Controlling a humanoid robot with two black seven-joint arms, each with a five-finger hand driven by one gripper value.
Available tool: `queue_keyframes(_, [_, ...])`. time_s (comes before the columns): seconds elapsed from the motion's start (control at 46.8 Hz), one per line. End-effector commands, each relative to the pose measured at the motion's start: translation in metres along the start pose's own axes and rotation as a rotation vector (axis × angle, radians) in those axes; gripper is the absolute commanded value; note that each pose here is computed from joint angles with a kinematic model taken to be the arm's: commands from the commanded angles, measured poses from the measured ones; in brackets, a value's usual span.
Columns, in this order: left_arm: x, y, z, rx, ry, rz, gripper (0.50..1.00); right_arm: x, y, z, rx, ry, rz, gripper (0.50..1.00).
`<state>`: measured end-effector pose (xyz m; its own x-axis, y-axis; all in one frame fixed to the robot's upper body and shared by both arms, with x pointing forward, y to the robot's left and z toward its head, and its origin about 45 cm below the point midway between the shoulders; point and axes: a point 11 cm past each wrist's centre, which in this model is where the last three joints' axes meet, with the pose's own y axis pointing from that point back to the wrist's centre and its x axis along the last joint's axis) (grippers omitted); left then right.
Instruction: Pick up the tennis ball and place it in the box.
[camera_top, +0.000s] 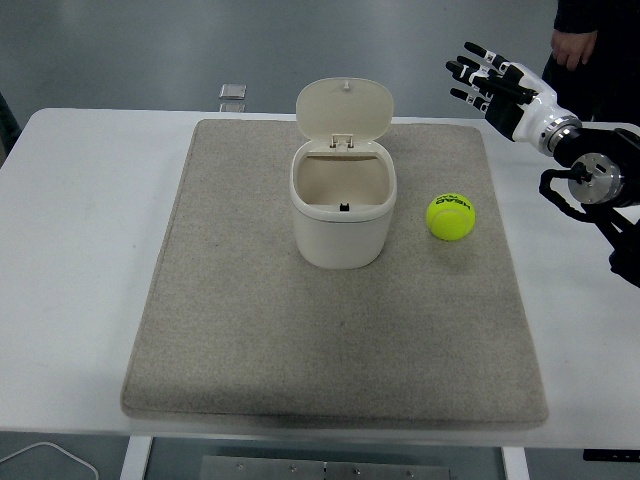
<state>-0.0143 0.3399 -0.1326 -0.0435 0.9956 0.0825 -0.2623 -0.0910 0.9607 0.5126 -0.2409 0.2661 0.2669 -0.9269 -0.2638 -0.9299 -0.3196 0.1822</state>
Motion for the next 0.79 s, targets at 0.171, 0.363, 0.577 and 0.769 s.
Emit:
queue_keyframes(0.171, [0.000,0.000,0.000,0.000,0.000,0.000,0.992,-0.005,0.000,-0.001,0.001,-0.001,-0.046,0.932])
queue_keyframes(0.363, [0.000,0.000,0.000,0.000,0.000,0.000,0.992,0.007,0.006,-0.011,0.013,0.014,-0.058,0.932])
queue_keyframes(0.577, [0.000,0.000,0.000,0.000,0.000,0.000,0.992,0.011,0.010,-0.013,0.000,0.123,-0.079,0.932])
queue_keyframes(0.769, [0.000,0.000,0.000,0.000,0.000,0.000,0.992,0.011,0.014,-0.016,0.009,0.237,-0.129,0.932])
